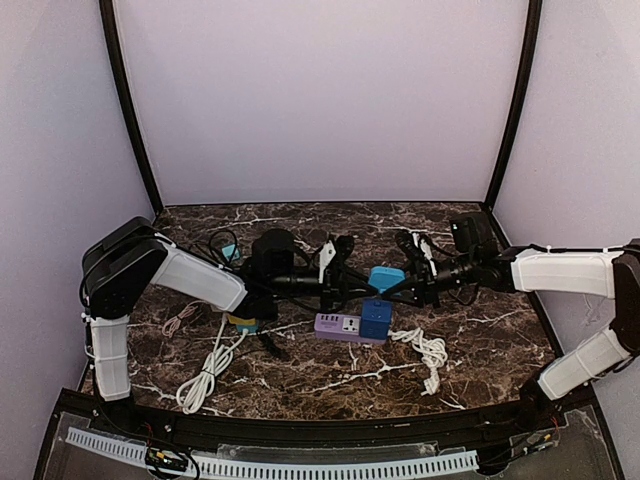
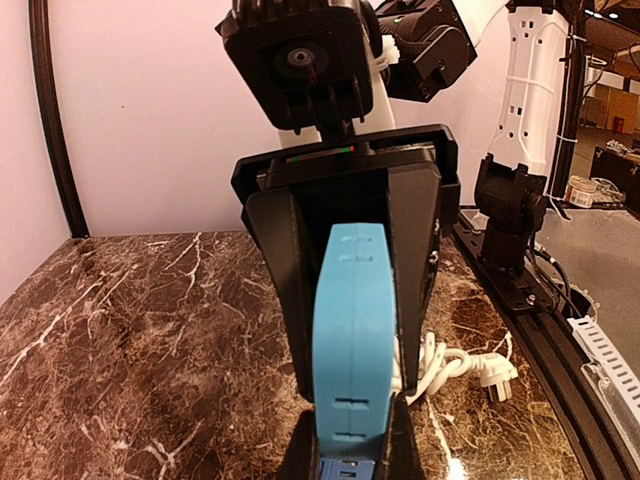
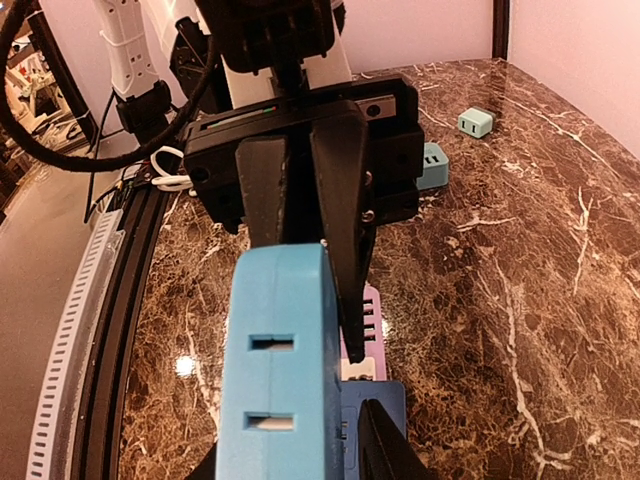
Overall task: Insert the plug
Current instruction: Adjust the plug.
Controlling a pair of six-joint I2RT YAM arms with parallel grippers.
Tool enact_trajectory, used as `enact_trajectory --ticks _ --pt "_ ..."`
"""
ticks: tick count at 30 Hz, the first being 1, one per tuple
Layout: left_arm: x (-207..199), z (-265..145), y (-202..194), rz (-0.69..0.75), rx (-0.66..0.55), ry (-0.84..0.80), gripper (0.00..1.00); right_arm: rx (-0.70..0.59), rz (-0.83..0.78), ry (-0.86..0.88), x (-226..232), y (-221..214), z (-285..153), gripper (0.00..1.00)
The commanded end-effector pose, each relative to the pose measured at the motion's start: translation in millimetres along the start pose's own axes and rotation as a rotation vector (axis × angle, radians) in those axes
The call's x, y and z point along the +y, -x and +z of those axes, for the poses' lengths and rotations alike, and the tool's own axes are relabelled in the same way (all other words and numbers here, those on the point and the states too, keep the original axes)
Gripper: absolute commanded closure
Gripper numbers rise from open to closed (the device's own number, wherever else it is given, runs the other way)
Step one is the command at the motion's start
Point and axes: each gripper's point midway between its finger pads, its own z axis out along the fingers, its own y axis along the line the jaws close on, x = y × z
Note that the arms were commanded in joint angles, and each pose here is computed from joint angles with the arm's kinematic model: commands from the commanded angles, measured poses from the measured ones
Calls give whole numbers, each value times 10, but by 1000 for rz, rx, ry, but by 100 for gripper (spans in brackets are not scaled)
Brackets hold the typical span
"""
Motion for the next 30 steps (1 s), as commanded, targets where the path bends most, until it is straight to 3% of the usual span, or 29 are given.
enact_trajectory --ticks 1,9,15,18,20,21,24,30 --pt "-54 0 14 25 5 -16 99 -23 -32 3 23 136 -38 67" --pt "-68 7 -15 30 13 -22 99 -37 -42 5 47 176 -55 64" --pt "-70 5 -22 29 14 -21 99 -30 -35 -2 16 145 -38 97" --pt "-54 4 -64 23 27 -9 99 -28 -45 -7 20 135 -41 100" --pt "-40 -6 -110 14 39 5 91 -20 -54 -36 -21 91 -40 100" --pt "-44 -13 -157 7 48 8 73 -14 -61 -57 -52 55 -38 100" --pt "-40 -24 -237 -4 70 17 43 -17 -94 -101 -108 -10 -33 100" --pt "-8 -57 -450 7 130 33 31 -24 -202 -185 -162 0 4 100"
